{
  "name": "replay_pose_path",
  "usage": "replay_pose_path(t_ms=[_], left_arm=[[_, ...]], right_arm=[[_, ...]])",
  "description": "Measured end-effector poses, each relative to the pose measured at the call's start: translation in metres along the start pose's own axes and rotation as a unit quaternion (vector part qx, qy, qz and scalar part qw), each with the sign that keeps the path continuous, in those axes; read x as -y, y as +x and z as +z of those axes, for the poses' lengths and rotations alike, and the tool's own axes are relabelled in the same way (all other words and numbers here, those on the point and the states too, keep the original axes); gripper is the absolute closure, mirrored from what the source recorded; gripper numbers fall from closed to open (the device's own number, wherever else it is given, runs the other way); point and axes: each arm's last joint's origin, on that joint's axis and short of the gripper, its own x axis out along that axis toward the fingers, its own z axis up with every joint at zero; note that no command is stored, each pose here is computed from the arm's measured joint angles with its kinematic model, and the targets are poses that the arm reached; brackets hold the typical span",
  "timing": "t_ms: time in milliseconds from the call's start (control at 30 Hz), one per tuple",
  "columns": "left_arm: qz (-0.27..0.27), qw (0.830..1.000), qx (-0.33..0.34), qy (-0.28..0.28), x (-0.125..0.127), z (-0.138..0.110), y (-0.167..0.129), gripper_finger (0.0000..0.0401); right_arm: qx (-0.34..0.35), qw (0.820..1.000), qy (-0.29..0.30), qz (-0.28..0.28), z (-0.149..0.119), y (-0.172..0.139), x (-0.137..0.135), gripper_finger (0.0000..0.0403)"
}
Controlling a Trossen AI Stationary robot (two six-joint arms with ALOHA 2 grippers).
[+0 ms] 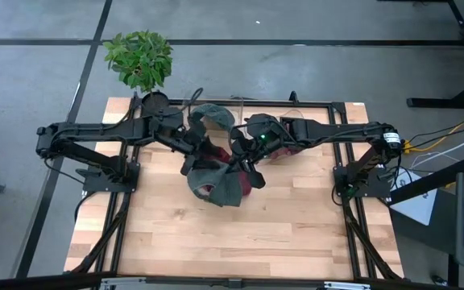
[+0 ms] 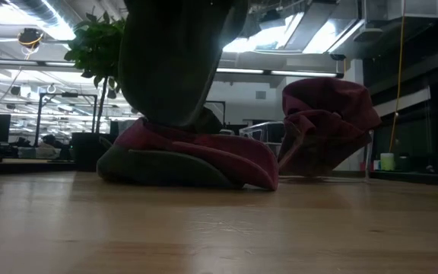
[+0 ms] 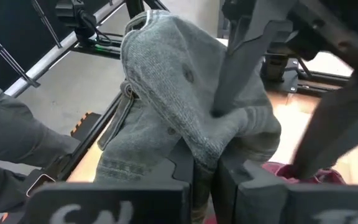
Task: Pick & Place hat
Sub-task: Put the bottom black cap into the left transparent bin
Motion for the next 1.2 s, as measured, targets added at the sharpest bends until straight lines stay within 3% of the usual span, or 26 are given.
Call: replay_pose_path(t_ms=[167,433,600,867,1200], left_arm=[[-0.048,0.998,-0.026,-0.014,0.0009,-0.0023,0.0027,0.0152],[-0.073,0.995,-0.04,-0.056,0.0012,-0.0024,0.0019,0.0166],[-0.091,0.993,-0.048,-0.057,0.0023,-0.0029,0.0018,0.023],[-0.092,0.993,-0.047,-0.049,0.0023,-0.0029,0.0017,0.0386],[-0.084,0.995,-0.034,-0.046,0.0065,-0.001,-0.0058,0.0396]], right_arm=[[0.003,1.0,-0.001,0.0,0.0006,0.0001,0.0,0.0373],[0.007,1.0,0.007,-0.001,0.0013,0.0001,0.0001,0.0377],[0.01,1.0,0.013,-0.002,0.0021,0.0001,0.0001,0.0371],[0.013,1.0,0.024,-0.002,0.0028,0.0004,-0.0003,0.0374],[-0.005,0.998,0.067,-0.001,-0.001,0.0002,-0.0006,0.0357]])
